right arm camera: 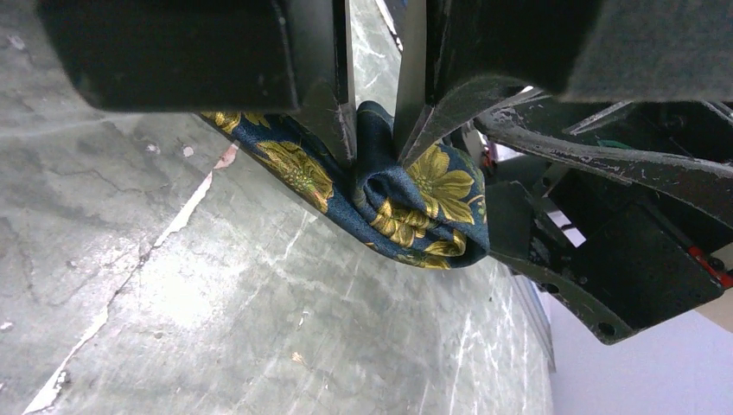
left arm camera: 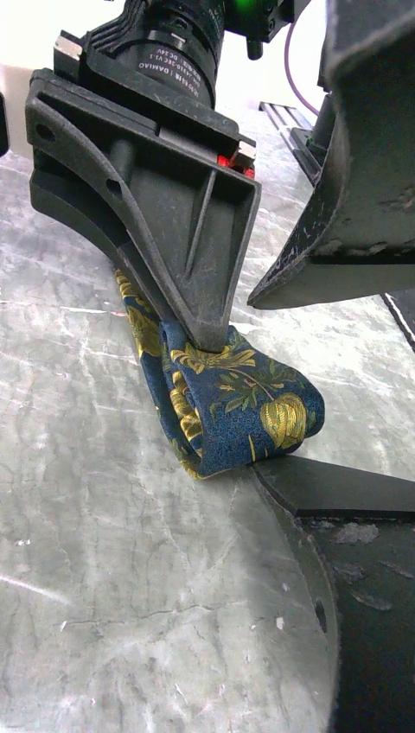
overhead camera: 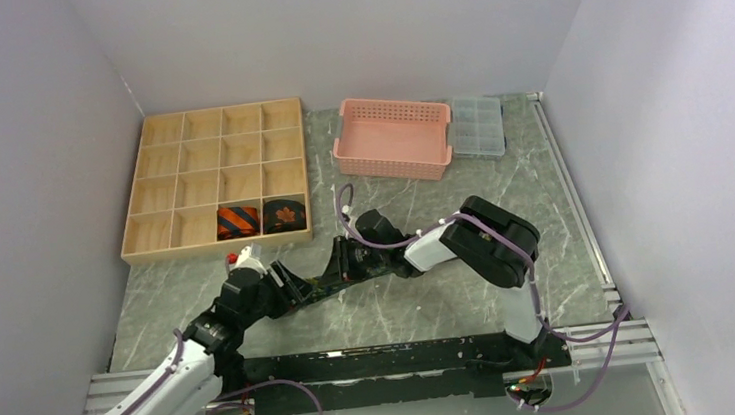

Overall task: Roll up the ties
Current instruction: Roll the tie at the center of the board.

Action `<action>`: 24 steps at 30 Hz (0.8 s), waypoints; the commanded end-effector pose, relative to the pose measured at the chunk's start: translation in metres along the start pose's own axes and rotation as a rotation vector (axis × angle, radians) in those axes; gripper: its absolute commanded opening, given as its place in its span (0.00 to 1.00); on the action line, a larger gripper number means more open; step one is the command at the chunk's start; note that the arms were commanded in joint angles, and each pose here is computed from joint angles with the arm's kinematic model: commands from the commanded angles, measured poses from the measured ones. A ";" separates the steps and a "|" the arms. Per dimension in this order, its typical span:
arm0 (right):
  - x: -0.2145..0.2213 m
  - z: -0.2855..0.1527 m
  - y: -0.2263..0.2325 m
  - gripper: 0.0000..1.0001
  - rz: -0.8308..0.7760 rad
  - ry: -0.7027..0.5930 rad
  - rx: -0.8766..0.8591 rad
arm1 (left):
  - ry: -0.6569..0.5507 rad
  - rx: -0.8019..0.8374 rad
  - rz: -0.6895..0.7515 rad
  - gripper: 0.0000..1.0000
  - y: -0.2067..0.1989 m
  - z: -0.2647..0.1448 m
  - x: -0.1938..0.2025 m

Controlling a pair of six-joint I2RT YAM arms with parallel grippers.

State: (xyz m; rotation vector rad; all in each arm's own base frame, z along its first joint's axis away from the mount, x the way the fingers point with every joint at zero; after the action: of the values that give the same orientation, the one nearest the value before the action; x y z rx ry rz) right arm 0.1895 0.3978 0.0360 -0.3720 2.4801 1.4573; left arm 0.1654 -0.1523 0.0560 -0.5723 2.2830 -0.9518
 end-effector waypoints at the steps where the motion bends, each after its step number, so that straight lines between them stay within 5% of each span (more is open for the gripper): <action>1: 0.009 0.004 -0.010 0.25 0.022 0.011 0.009 | -0.016 -0.004 0.020 0.66 0.000 -0.004 -0.004; 11: 0.015 0.003 -0.019 0.22 -0.008 0.019 0.031 | -0.002 0.030 0.022 0.50 -0.011 0.002 -0.008; 24: 0.016 0.002 -0.016 0.20 -0.026 0.022 0.001 | -0.006 0.090 -0.053 0.58 -0.015 0.000 -0.011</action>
State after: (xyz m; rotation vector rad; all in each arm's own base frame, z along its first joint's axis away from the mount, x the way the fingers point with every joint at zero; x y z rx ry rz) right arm 0.1879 0.3981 0.0338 -0.3818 2.4482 1.4894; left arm 0.1684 -0.1495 0.0530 -0.6047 2.3000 -0.9636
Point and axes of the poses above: each gripper's point midway between its finger pads, its own z axis out along the fingers, its own y axis along the line the jaws close on, x = y × z, the point moved 2 cm from there along -z, back along the fingers, and after that the axes turned 6 degrees about -z, right-handed, at the moved point
